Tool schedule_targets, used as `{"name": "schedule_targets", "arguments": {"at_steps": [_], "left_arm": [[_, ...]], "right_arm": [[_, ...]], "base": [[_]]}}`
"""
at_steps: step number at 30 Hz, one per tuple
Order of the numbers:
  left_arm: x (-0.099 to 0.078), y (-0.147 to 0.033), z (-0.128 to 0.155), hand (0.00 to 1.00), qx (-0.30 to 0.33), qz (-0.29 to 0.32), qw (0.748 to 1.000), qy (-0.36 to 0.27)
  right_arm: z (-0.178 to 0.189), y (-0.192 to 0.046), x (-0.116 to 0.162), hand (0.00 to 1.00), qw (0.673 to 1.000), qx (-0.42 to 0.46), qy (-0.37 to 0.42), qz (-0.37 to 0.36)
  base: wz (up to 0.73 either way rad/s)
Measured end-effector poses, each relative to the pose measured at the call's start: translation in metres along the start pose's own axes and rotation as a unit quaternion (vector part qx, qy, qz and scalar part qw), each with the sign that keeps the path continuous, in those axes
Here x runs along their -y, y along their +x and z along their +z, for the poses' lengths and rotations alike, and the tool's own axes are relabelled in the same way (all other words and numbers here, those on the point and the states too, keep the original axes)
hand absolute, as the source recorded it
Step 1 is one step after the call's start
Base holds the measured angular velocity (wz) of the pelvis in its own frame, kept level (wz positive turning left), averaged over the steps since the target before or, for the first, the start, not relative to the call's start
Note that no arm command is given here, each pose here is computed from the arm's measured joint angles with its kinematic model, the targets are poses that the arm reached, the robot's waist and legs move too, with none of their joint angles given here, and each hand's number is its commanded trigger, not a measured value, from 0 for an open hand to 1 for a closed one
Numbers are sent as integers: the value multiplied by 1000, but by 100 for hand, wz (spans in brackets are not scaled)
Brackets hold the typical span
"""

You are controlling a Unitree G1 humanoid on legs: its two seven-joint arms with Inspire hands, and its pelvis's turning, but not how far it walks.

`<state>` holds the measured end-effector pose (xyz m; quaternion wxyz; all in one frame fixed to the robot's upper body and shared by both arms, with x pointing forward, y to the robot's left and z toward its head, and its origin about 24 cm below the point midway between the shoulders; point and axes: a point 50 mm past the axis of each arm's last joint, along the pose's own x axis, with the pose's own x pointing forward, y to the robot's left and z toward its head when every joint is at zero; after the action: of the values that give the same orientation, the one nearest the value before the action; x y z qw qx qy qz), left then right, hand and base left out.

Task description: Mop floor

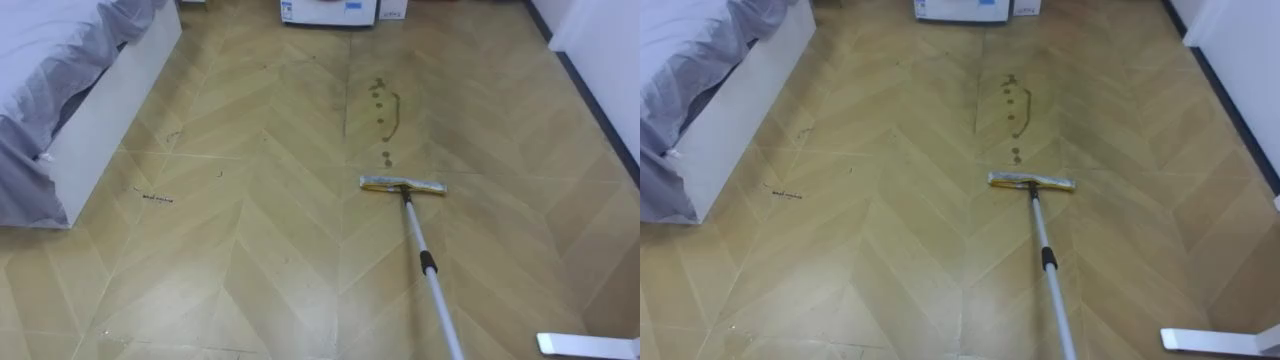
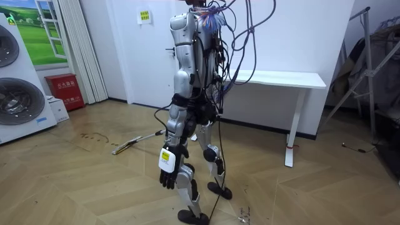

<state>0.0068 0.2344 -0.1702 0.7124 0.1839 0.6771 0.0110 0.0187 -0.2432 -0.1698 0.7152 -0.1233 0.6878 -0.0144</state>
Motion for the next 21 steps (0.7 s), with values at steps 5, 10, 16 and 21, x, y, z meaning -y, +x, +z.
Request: {"name": "schedule_targets", "arguments": {"at_steps": [5,10,16,21], "left_arm": [[1,0,-3,0,-4,-4,1000,-1],[2,0,-5,0,-5,-12,1000,-7],[0,-1,-11,0,-14,-18,999,-25],[0,0,-8,0,-9,-16,1000,-24]], "right_arm": [[0,0,0,100,1000,0,0,0],[-2,0,0,100,1000,-4,1,0],[-3,0,1,100,1000,-7,5,3],[0,0,2,100,1000,-3,5,2]], "base": [[0],[0],[0],[0]]}}
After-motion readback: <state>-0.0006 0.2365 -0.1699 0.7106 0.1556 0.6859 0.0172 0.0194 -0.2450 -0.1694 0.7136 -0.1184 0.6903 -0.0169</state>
